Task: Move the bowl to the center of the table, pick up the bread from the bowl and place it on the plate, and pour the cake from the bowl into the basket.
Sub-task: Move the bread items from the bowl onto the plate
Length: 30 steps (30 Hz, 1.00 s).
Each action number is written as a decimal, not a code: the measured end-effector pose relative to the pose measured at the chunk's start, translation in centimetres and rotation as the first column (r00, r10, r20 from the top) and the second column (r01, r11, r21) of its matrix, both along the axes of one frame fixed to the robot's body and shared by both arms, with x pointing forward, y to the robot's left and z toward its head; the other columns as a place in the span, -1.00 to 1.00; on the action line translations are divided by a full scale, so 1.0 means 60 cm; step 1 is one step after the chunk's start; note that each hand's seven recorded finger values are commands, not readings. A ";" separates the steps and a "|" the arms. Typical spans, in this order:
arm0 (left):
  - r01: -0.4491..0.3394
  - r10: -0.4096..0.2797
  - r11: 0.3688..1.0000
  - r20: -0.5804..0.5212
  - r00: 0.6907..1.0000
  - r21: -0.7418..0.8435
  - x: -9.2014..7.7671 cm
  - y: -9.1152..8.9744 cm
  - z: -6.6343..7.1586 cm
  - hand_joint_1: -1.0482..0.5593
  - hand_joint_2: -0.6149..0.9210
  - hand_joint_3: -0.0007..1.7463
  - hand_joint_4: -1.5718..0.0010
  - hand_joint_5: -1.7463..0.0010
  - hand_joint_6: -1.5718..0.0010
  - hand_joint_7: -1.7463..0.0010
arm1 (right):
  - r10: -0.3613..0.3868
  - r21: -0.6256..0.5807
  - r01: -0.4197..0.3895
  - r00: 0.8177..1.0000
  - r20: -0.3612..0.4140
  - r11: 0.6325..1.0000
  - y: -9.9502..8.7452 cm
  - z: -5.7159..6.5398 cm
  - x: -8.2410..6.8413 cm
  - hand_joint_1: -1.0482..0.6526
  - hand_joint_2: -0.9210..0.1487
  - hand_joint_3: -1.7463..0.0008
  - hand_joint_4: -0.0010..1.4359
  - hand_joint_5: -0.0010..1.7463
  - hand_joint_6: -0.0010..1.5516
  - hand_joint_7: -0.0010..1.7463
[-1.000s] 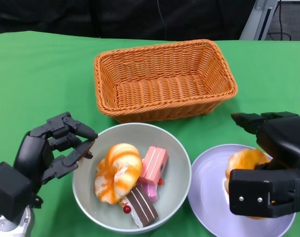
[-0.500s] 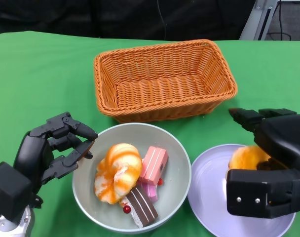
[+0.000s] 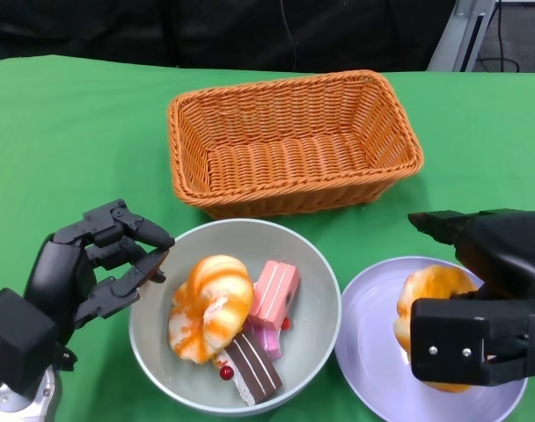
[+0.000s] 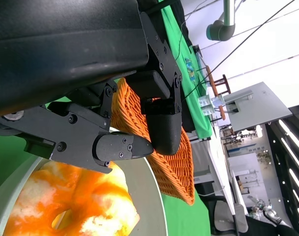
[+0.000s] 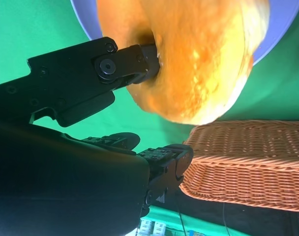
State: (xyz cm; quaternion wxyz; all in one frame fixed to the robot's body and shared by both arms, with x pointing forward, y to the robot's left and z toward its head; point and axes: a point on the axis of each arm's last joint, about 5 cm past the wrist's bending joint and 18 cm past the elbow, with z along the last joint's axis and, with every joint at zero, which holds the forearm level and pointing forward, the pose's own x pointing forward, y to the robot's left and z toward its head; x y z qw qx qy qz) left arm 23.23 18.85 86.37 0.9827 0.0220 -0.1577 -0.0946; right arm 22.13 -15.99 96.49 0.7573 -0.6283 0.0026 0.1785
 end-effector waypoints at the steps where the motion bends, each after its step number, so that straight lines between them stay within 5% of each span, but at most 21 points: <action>1: 0.000 0.000 1.000 0.000 1.000 0.000 0.000 0.000 0.000 0.08 0.91 -0.48 0.06 -0.69 0.02 -0.30 | -0.002 0.000 0.002 1.000 -0.002 1.000 0.000 0.000 0.000 -0.85 -0.99 0.79 -0.53 -0.99 -0.70 -1.00; 5: 0.000 0.000 1.000 0.000 1.000 0.000 0.000 0.000 0.000 0.08 0.91 -0.48 0.07 -0.69 0.02 -0.29 | -0.006 0.002 0.006 1.000 -0.008 1.000 0.000 0.000 0.000 -0.66 -1.00 0.82 -0.54 -1.00 -0.70 -1.00; 9: 0.000 0.000 1.000 0.000 1.000 0.001 0.000 0.000 0.000 0.06 0.90 -0.49 0.06 -0.69 0.02 -0.29 | -0.003 0.004 0.002 1.000 0.024 1.000 0.001 0.000 0.000 0.11 -0.93 0.97 -0.47 -0.97 -0.61 -0.98; 16: -0.001 0.001 1.000 0.000 1.000 0.000 0.000 0.000 0.000 0.07 0.90 -0.49 0.07 -0.68 0.02 -0.30 | 0.010 0.016 -0.011 0.996 0.088 1.000 0.003 -0.004 0.000 0.20 -1.00 0.93 -0.42 -0.97 -0.53 -0.96; 19: -0.001 0.001 1.000 0.000 1.000 0.000 0.000 0.000 0.000 0.05 0.90 -0.50 0.07 -0.69 0.02 -0.29 | 0.010 0.018 -0.012 0.996 0.088 1.000 0.003 -0.004 0.000 0.10 -0.97 0.96 -0.42 -0.97 -0.52 -0.97; 20: -0.001 0.001 1.000 0.000 1.000 0.000 0.000 0.000 0.000 0.05 0.90 -0.50 0.07 -0.69 0.01 -0.30 | 0.010 0.018 -0.012 0.996 0.087 1.000 0.003 -0.004 0.000 -0.04 -0.98 0.95 -0.43 -0.98 -0.53 -0.98; 21: -0.001 0.001 1.000 0.000 1.000 0.000 0.000 0.000 0.000 0.06 0.91 -0.50 0.06 -0.69 0.01 -0.30 | 0.011 0.021 -0.013 0.997 0.081 1.000 0.003 -0.004 0.000 -0.43 -0.99 0.84 -0.48 -0.98 -0.58 -0.98; 24: -0.001 0.001 1.000 0.000 1.000 0.000 0.000 0.000 0.000 0.07 0.91 -0.50 0.07 -0.68 0.02 -0.29 | 0.013 0.033 -0.014 0.999 0.030 0.999 0.001 -0.004 0.000 -0.89 -1.00 0.63 -0.52 -0.98 -0.63 -0.99; 30: -0.001 0.001 1.000 0.000 1.000 0.000 0.000 0.000 0.000 0.07 0.91 -0.49 0.06 -0.67 0.02 -0.28 | -0.001 0.025 0.001 1.000 -0.027 1.000 -0.001 -0.003 0.001 -1.00 -1.00 0.33 -0.60 -0.99 -0.73 -1.00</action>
